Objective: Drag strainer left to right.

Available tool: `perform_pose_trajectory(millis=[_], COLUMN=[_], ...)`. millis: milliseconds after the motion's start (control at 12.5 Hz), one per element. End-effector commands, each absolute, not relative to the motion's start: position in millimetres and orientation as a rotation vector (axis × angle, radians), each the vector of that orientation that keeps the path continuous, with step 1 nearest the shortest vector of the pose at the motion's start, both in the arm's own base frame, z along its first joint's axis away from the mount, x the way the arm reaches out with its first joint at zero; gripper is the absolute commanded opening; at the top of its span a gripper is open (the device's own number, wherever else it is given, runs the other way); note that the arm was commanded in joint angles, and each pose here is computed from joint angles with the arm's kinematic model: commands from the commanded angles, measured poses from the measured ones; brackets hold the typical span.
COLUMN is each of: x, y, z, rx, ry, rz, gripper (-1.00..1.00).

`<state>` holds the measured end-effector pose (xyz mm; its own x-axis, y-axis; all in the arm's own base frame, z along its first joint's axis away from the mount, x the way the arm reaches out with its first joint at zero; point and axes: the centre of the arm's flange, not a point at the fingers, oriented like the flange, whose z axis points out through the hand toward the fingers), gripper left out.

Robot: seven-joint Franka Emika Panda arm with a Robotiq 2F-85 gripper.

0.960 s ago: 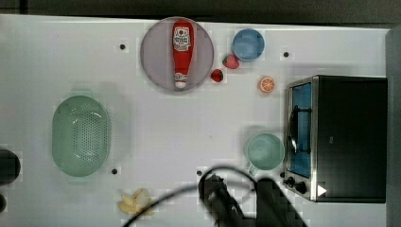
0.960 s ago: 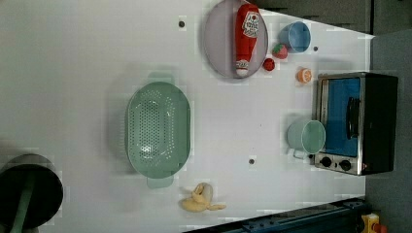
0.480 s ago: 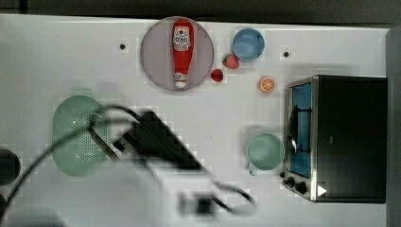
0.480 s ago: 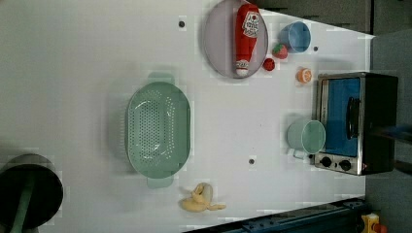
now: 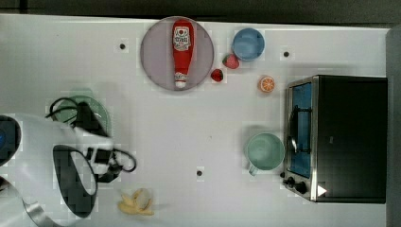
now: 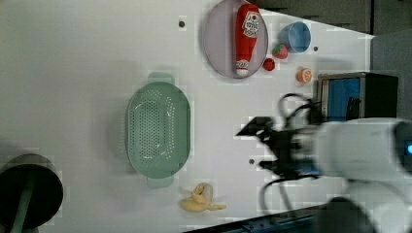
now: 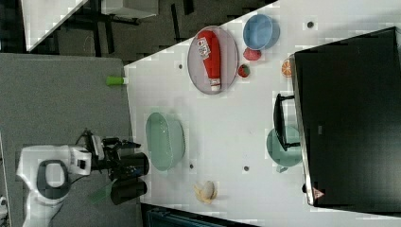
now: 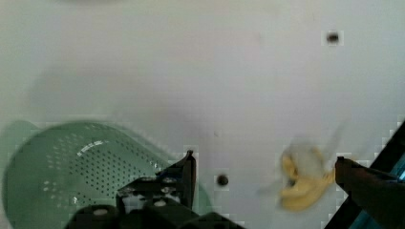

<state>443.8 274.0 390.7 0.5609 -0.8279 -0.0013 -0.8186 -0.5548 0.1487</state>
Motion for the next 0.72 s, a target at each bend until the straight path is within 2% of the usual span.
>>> perform_pose_trajectory(millis=[80, 480, 720], x=[451.9, 463.7, 473.6], y=[310.3, 340.6, 338.8], z=[403.7, 296.4, 238.0], rx=[2.502, 2.332, 2.336], ry=[-1.87, -2.117, -2.149], rz=[-0.002, -0.202, -0.247], gripper=[1.0, 1.0, 1.0])
